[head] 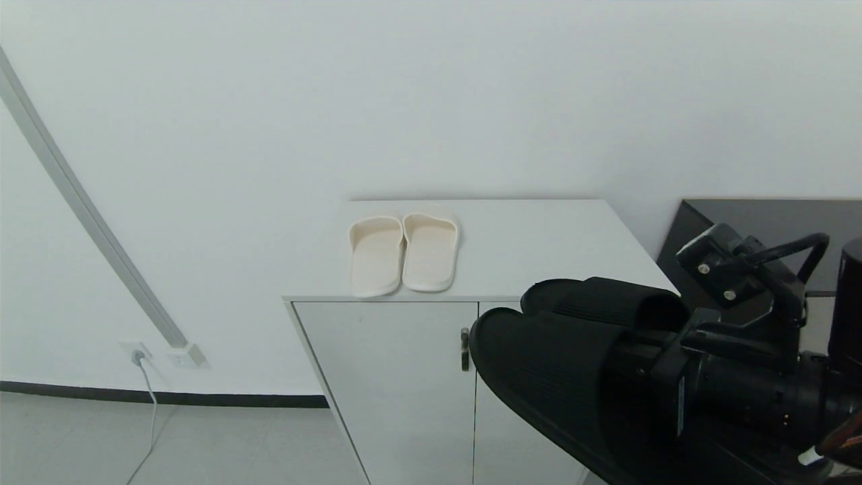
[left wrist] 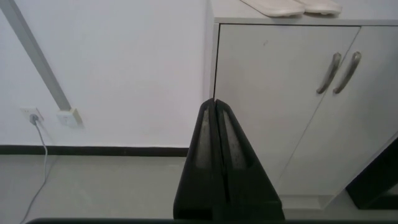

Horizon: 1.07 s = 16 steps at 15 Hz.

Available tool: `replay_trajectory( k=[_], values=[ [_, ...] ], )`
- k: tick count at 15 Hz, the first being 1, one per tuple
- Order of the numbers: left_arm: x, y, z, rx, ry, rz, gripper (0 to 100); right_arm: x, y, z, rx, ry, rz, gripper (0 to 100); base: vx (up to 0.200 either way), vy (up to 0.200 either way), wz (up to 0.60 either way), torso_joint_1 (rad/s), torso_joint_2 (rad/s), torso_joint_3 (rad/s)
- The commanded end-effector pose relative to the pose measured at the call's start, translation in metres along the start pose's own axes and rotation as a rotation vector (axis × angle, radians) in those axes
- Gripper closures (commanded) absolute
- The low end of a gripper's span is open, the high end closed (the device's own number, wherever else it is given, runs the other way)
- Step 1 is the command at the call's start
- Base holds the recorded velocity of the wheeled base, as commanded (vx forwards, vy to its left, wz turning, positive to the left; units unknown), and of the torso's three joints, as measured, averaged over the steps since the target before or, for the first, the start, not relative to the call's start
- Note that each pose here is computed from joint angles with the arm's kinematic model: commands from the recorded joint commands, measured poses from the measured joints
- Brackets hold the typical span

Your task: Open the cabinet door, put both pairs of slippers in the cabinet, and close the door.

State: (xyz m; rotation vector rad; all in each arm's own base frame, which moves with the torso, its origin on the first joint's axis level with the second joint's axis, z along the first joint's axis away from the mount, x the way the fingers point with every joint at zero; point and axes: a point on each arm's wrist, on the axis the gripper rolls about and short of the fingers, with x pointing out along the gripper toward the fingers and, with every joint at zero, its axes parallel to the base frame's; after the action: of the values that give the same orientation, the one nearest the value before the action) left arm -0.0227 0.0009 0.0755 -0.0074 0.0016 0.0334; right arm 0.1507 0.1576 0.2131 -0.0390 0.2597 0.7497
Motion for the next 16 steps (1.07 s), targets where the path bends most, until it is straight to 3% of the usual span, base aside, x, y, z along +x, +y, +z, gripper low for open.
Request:
replay_trajectory(
  k=[1,16],
  values=[
    [0.0,0.0,0.0,0.0,0.0,0.0,100,-0.0002,0.0001,-0.0039,0.0,0.013,0.015,100,-0.2,0.0,0.0,-0.007,-0.01,0.007],
    [0.0,0.0,0.0,0.0,0.0,0.0,100,0.0002,-0.0004,-0.0121,-0.017,0.037,0.045,100,0.0,0.0,0.0,0.0,0.0,0.0]
  ],
)
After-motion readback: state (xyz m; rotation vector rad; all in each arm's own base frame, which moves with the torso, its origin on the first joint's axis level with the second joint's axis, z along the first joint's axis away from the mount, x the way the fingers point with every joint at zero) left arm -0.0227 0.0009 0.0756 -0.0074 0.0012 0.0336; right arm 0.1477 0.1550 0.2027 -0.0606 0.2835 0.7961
